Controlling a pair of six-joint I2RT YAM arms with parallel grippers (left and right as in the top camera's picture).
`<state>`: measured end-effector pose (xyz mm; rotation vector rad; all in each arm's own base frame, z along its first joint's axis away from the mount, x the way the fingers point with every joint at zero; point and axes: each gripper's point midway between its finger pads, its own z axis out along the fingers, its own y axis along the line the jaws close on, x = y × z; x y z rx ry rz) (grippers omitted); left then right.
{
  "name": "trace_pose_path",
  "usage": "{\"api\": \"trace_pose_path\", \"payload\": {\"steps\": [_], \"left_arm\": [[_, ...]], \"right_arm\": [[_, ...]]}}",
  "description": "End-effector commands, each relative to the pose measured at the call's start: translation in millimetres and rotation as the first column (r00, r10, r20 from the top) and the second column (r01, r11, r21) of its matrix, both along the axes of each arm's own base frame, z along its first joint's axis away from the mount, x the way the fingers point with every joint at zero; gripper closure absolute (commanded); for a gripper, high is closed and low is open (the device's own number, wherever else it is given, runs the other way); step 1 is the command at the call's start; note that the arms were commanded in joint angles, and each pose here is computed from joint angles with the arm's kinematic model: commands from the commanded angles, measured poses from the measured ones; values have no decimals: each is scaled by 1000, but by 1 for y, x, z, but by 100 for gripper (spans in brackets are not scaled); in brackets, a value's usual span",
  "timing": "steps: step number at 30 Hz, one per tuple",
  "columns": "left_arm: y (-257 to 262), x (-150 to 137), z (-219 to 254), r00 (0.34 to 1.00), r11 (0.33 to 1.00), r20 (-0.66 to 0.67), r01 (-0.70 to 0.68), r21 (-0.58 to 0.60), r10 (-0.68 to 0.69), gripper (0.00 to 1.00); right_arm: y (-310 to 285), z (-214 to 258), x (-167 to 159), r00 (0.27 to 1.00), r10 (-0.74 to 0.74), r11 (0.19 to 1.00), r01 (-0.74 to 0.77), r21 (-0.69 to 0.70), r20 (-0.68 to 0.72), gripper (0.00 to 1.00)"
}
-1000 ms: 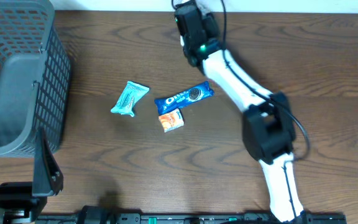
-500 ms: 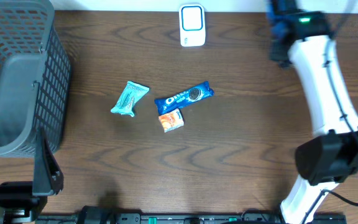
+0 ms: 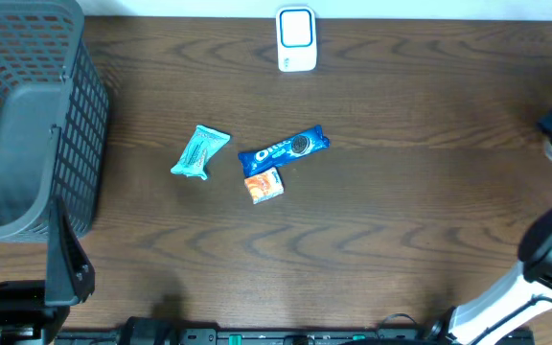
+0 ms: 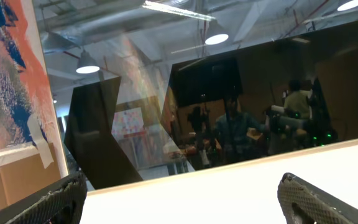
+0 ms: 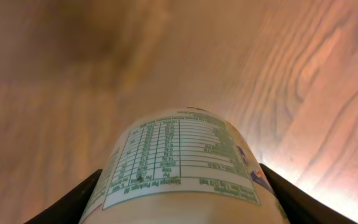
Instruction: Scan the item barcode
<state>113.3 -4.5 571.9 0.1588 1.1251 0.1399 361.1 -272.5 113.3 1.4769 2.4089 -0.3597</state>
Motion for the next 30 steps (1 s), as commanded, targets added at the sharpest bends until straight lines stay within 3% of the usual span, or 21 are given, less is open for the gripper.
{"api": "trace_pose_path", "payload": {"steps": [1, 7, 9, 14, 16, 17, 18, 26, 30], "left_arm": [[-2, -3, 2, 1000, 1000, 12, 16, -3, -16, 2], [-2, -2, 2, 1000, 1000, 11, 15, -3, -15, 2], [-2, -2, 2, 1000, 1000, 10, 15, -3, -15, 2], [-2, -2, 1, 1000, 1000, 7, 15, -2, -15, 2], [-2, -2, 1, 1000, 1000, 7, 15, -2, -15, 2], [-2, -2, 1, 1000, 1000, 7, 15, -2, -15, 2], [-2, -2, 1, 1000, 1000, 7, 15, -2, -15, 2], [-2, -2, 1, 1000, 1000, 7, 15, -2, -15, 2], [-2, -2, 1, 1000, 1000, 7, 15, -2, -15, 2]], "right_arm": [[-17, -24, -21, 995, -82, 993, 77, 89, 48, 50], [-60, -57, -65, 973, -218, 974, 212, 84, 71, 51], [-66, -60, -71, 967, -239, 968, 231, 96, 90, 37], [-71, -55, -56, 963, -203, 975, 182, 130, 179, 30], [-69, -45, -42, 962, -154, 982, 124, 141, 225, 17], [-69, -39, -37, 962, -130, 985, 99, 139, 239, 5], [-70, -32, -33, 962, -112, 988, 81, 132, 249, 1], [-63, 94, -16, 936, -39, 998, 18, 64, 349, 1], [15, 159, 12, 868, 104, 971, -194, 140, 485, 1]]}}
